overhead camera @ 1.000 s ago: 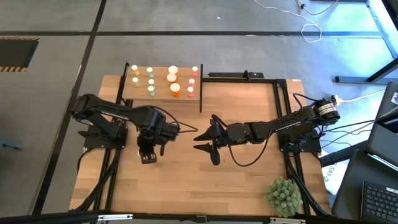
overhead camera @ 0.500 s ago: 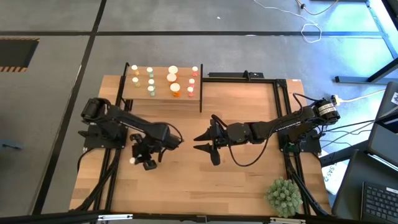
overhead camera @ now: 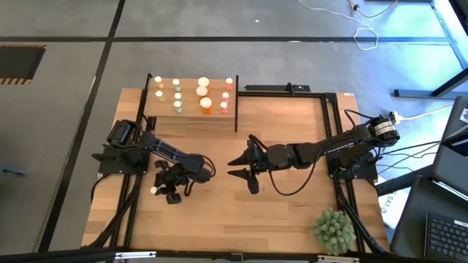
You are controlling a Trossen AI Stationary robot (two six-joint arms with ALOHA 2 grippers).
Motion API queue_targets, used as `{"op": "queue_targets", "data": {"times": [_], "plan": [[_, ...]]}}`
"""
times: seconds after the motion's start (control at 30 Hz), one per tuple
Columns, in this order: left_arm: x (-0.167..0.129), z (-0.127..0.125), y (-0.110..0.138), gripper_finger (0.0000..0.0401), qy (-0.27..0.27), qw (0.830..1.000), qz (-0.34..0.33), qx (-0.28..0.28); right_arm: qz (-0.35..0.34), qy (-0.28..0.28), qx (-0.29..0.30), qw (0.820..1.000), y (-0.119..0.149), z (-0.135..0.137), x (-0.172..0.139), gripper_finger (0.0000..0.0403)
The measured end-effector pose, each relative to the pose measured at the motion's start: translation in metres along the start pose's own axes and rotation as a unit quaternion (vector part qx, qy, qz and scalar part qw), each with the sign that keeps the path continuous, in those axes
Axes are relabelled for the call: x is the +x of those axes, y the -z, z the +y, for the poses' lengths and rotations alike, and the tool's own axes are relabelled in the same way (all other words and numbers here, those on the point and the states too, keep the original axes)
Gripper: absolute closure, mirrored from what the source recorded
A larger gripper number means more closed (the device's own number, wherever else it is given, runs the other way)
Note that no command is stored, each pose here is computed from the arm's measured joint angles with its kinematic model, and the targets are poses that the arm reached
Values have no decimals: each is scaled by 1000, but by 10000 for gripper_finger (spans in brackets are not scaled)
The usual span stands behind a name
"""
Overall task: Pick and place medicine bottles onto shelf by color
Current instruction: Put the yellow pill on the shelf aligned with the yellow pill on the shelf
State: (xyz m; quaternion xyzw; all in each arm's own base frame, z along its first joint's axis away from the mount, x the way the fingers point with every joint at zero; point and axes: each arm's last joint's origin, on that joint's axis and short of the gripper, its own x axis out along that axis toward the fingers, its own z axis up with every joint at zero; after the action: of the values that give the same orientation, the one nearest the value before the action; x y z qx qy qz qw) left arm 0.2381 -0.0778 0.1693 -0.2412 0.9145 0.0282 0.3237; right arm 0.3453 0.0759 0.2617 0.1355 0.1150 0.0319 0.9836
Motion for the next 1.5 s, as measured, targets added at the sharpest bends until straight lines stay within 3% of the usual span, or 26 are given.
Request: {"op": "queue_targets", "data": {"times": [0.4, 0.83, 1.17, 1.5], "plan": [[-1, -5, -12, 312, 9, 997, -61, 52, 0, 0, 0, 1000, 0, 0, 0, 247], [23, -12, -41, 312, -22, 999, -10, 45, 0, 0, 0, 1000, 0, 0, 0, 247], [34, -18, -47, 311, -48, 997, -6, 58, -1, 1, 0, 1000, 0, 0, 0, 247], [34, -18, -47, 268, -50, 997, -6, 56, -1, 1, 0, 1000, 0, 0, 0, 247]]}}
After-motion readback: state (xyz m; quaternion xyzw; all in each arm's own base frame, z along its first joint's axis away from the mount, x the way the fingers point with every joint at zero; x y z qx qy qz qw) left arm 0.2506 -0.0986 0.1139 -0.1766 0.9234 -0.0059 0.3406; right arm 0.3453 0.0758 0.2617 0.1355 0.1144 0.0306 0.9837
